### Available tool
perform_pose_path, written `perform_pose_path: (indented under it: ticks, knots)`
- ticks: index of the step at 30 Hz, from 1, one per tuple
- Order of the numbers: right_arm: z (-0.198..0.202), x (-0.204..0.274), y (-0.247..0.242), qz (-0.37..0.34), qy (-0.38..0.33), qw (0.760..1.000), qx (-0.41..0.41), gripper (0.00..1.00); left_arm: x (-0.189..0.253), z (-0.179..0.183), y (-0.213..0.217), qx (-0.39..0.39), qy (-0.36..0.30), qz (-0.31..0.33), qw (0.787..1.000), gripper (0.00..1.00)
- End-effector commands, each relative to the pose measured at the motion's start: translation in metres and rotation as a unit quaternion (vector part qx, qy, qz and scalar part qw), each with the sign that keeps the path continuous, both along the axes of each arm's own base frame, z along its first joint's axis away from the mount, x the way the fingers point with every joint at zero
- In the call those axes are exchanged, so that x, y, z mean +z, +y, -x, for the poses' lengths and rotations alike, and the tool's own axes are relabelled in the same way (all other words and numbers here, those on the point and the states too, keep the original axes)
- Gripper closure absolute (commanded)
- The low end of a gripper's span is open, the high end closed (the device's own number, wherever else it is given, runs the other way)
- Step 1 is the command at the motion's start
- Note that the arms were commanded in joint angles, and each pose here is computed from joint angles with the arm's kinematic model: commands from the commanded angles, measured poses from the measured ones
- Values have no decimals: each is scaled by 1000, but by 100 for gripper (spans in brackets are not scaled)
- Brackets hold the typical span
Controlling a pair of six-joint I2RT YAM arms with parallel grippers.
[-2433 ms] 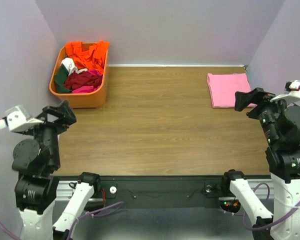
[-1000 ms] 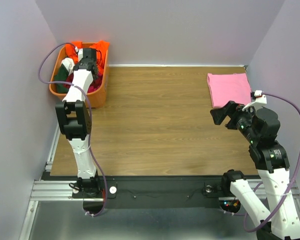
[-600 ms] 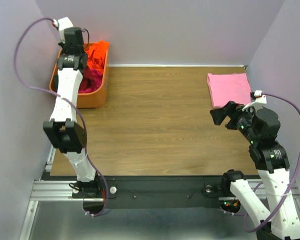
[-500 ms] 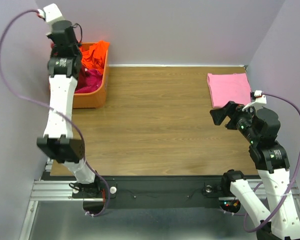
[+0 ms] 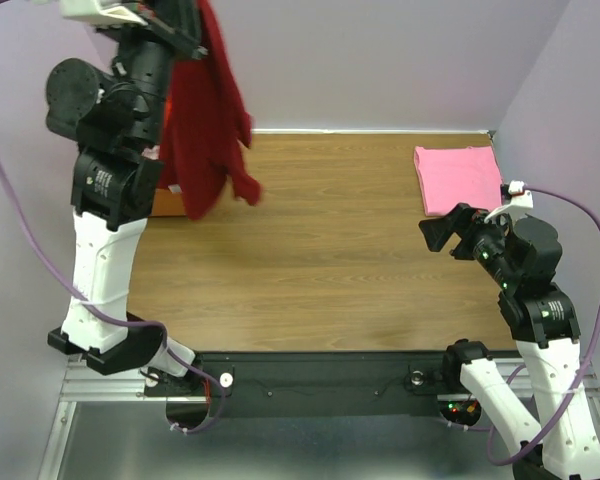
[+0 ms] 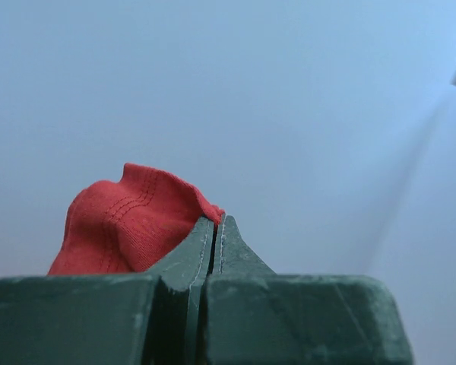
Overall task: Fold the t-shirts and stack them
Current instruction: Move the tshirt to the center of the board
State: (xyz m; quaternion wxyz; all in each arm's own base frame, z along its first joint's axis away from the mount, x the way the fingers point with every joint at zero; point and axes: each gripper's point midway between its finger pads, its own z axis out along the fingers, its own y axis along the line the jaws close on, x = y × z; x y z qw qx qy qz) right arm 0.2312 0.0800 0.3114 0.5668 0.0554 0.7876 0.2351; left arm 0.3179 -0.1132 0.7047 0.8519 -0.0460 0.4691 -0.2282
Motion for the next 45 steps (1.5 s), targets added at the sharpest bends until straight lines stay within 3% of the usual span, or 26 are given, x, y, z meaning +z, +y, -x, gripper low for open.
perform_pose_path:
  ticks: [1,6,9,12,14,18,19,21,22,23,26,27,29,30,33,36,39,40,45]
  knots:
    - [2,39,3,1,-65,998,13,0,34,44,-59,-123,-81,-26,989,100]
    - [2,42,1,4,-70,997,8,0,55,96,-99,-227,-125,-8,966,100]
    - [1,41,-1,9,-70,997,1,0,53,104,-112,-259,-127,-10,957,100]
    - [-1,40,-4,16,-70,997,-3,0,34,91,-119,-254,-96,-16,962,100]
    - [-2,38,-6,23,-70,997,-8,0,-29,48,-135,-212,-12,-42,976,100]
    - [-4,31,-9,37,-66,997,-12,0,-117,4,-118,-114,104,-48,987,100]
    - [-5,27,-9,42,-61,997,-11,0,-173,-14,-117,-92,160,-70,980,100]
    - [-7,21,-9,48,-54,997,-8,0,-241,-33,-110,-68,237,-60,967,100]
    - [-8,17,-9,49,-49,998,-7,0,-309,-44,-106,-51,298,-82,950,100]
    - [-9,11,-8,51,-42,998,-5,0,-347,-56,-85,-20,347,-64,936,98]
    - [-13,-8,-3,52,-12,999,10,0,-440,-65,-35,46,452,-63,888,76]
    - [-14,-13,0,50,0,999,19,0,-460,-61,-26,60,469,-70,878,62]
    - [-19,-35,5,50,45,997,30,0,-457,-58,-16,73,459,-70,883,42]
    - [-20,-44,8,49,63,996,40,0,-454,-56,-16,71,455,-76,884,25]
    - [-25,-76,19,48,130,988,74,0,-446,-48,-23,49,455,-86,885,17]
    - [-25,-107,35,35,189,974,123,1,-447,-27,-46,17,468,-98,878,16]
    - [-25,-132,48,26,237,958,160,14,-459,1,-63,-15,490,-80,868,15]
    - [-24,-134,58,31,237,955,177,20,-470,11,-59,-19,499,-70,863,12]
    - [-18,-156,116,46,260,933,245,27,-508,25,-21,25,527,-37,849,7]
